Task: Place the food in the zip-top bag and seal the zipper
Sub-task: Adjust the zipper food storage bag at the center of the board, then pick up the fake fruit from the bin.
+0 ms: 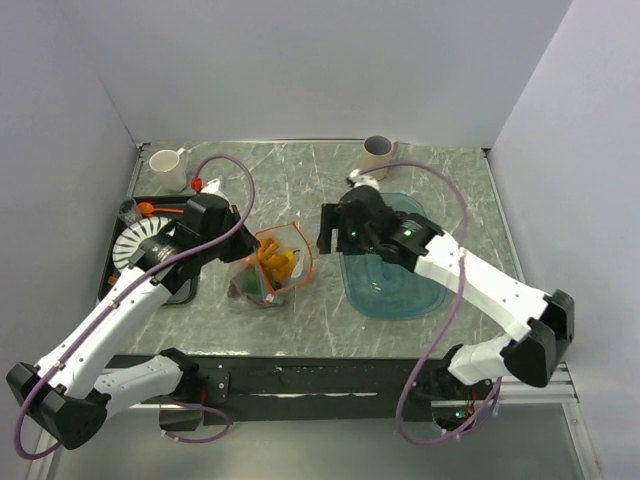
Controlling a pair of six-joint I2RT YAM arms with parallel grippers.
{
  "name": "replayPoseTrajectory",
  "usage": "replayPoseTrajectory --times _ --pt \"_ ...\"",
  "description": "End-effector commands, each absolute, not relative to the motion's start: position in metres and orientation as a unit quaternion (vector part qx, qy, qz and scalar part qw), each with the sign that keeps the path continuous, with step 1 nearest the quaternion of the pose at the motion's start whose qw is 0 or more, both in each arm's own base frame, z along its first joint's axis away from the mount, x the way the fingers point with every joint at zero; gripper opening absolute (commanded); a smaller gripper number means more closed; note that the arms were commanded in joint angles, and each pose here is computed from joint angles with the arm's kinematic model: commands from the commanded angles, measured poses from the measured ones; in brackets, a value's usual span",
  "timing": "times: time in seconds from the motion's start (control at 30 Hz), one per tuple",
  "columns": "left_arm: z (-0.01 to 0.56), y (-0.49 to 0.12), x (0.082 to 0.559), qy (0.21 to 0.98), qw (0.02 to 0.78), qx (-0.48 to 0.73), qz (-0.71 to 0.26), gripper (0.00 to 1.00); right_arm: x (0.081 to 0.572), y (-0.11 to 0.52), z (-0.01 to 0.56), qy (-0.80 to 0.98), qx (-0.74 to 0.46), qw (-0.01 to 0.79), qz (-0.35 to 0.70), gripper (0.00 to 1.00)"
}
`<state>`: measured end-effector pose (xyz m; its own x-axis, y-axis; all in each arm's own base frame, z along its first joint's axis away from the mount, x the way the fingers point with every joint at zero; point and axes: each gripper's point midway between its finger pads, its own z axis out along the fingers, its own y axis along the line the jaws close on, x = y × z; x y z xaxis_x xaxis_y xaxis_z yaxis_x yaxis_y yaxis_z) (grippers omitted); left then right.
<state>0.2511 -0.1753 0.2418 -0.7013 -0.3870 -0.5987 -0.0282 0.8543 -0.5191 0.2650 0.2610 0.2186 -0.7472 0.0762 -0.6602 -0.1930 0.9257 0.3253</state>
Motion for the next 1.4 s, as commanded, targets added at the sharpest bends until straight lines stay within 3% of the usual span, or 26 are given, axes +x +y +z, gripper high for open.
replayPoseTrajectory --times 0.0,0.1,0.27,0.57,0.87,1.37 --pt "0.259 -0.184 0.253 0.870 0.391 -0.104 -0.281 0.01 0.284 0.198 0.211 0.914 0.079 0.380 0.119 0.98" --pt "0.259 -0.186 0.252 0.870 0.389 -0.100 -0.288 0.01 0.296 0.180 0.198 0.921 0.114 0.347 0.135 0.98" --pt "0.257 -0.188 0.254 0.870 0.387 -0.098 -0.288 0.01 0.320 0.163 0.190 0.914 0.151 0.359 0.117 1.00" --pt "0.263 -0.188 0.253 0.867 0.391 -0.096 -0.292 0.01 0.363 0.151 0.125 0.934 0.219 0.270 0.083 0.96" --pt "0.263 -0.186 0.256 0.872 0.392 -0.093 -0.278 0.01 0.407 0.164 0.112 0.931 0.210 0.284 0.087 0.96" --pt "0.254 -0.188 0.254 0.873 0.386 -0.091 -0.283 0.01 0.420 0.156 0.060 0.942 0.232 0.240 0.028 0.88"
